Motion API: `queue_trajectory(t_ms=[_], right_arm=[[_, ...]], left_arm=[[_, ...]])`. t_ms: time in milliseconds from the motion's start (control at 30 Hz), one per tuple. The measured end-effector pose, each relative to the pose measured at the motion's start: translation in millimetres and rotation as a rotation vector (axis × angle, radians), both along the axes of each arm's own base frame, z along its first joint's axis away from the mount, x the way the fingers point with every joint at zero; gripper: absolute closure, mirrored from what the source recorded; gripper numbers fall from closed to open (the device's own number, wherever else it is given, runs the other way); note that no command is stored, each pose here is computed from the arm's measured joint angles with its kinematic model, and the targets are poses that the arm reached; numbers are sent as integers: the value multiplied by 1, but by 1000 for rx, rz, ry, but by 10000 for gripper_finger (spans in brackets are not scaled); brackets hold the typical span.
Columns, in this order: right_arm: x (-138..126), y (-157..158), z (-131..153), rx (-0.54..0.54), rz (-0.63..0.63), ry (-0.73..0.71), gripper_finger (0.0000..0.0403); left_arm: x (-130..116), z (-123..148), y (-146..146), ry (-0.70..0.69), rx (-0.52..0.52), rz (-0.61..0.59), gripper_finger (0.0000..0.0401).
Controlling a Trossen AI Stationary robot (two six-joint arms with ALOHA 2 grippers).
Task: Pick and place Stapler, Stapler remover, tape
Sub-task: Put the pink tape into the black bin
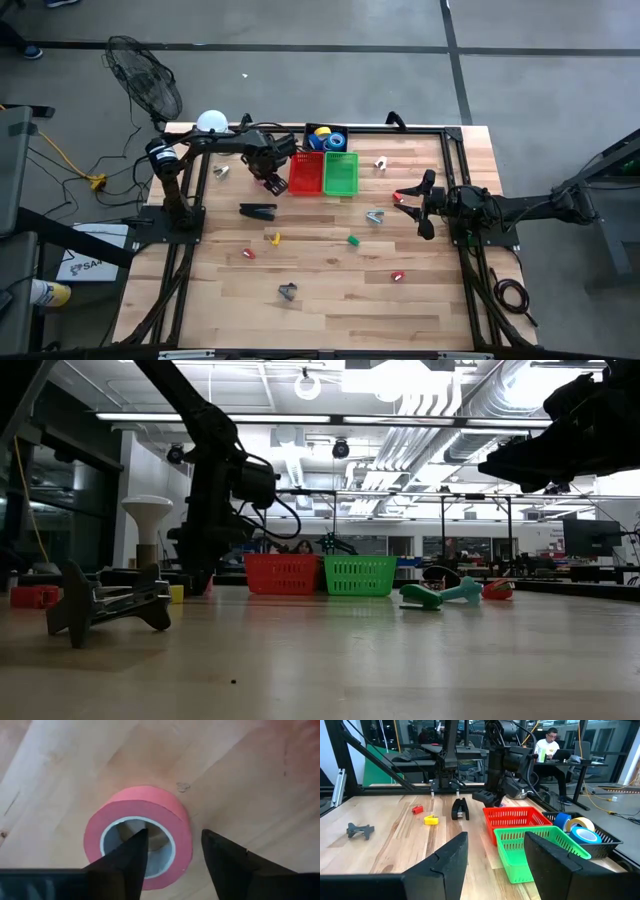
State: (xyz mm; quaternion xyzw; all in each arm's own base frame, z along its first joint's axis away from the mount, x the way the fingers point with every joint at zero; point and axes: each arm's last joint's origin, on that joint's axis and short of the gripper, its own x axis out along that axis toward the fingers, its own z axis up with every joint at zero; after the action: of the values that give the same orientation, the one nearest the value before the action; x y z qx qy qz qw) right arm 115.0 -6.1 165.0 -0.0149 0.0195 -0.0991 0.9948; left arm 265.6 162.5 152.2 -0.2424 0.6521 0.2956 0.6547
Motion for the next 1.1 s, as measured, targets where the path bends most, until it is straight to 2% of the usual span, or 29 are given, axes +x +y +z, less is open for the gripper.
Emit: queue_trajectory(t_ms=[100, 267, 500, 700, 933, 1100], right_arm=[[0, 0, 0, 0, 0, 0, 217], [0, 0, 0, 0, 0, 0, 217], [0, 0, 0, 0, 0, 0, 217], [0, 0, 0, 0, 0, 0, 217], [0, 0, 0, 0, 0, 0, 217], [0, 0, 0, 0, 0, 0, 217]], left_arm=[[0, 0, 0, -9, -15, -1, 269], [1, 1, -1, -27, -44, -17, 369], [9, 11, 2, -79, -49, -26, 361], [32, 48, 16, -195, 52, -83, 366], [66, 99, 37, -506, 260, -203, 366], [80, 114, 43, -691, 346, -221, 366]])
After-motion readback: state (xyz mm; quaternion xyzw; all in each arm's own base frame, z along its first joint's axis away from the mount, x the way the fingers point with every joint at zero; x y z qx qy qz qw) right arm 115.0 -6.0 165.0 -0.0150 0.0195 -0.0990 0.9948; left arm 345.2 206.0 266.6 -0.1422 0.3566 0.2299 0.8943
